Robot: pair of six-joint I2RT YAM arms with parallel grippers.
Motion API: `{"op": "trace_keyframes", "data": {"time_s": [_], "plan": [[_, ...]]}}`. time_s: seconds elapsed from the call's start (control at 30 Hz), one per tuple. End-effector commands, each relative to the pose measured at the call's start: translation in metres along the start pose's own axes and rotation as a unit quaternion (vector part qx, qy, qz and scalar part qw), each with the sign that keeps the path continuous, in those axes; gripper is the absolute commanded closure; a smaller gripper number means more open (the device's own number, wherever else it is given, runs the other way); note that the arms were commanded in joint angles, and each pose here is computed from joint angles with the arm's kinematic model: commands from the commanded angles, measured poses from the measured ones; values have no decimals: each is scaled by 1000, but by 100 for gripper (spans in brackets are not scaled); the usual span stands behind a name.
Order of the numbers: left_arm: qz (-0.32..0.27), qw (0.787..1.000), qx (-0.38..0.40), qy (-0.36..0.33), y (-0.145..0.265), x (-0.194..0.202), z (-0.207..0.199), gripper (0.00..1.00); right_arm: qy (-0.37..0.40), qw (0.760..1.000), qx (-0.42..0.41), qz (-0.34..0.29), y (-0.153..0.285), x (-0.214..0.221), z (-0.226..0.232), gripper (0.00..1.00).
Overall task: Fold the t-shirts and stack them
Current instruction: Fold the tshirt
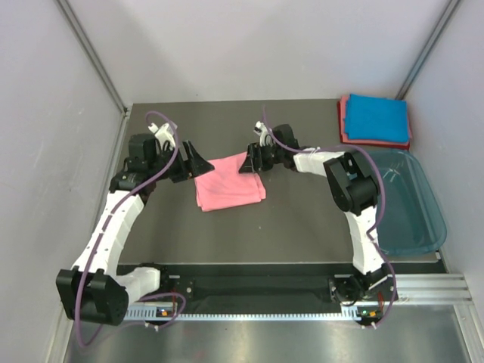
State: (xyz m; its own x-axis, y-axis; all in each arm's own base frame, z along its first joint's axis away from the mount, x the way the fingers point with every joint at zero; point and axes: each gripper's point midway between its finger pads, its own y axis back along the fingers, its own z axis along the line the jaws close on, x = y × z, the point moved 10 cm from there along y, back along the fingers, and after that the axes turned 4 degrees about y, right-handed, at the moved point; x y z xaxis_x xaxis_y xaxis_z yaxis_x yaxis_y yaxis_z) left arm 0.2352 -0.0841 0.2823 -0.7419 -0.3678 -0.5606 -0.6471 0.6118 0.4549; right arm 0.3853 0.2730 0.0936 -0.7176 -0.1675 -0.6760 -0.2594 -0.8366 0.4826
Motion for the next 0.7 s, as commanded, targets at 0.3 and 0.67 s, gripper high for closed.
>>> {"op": "trace_keyframes", "data": {"time_s": [0.3, 0.67], "plan": [[-59, 997, 15, -37, 27, -10, -23, 19, -36, 998, 14, 41, -13, 27, -11, 45], [-107, 993, 11, -44, 43, -17, -36, 21, -20, 999, 24, 14, -7, 19, -6, 100]]}}
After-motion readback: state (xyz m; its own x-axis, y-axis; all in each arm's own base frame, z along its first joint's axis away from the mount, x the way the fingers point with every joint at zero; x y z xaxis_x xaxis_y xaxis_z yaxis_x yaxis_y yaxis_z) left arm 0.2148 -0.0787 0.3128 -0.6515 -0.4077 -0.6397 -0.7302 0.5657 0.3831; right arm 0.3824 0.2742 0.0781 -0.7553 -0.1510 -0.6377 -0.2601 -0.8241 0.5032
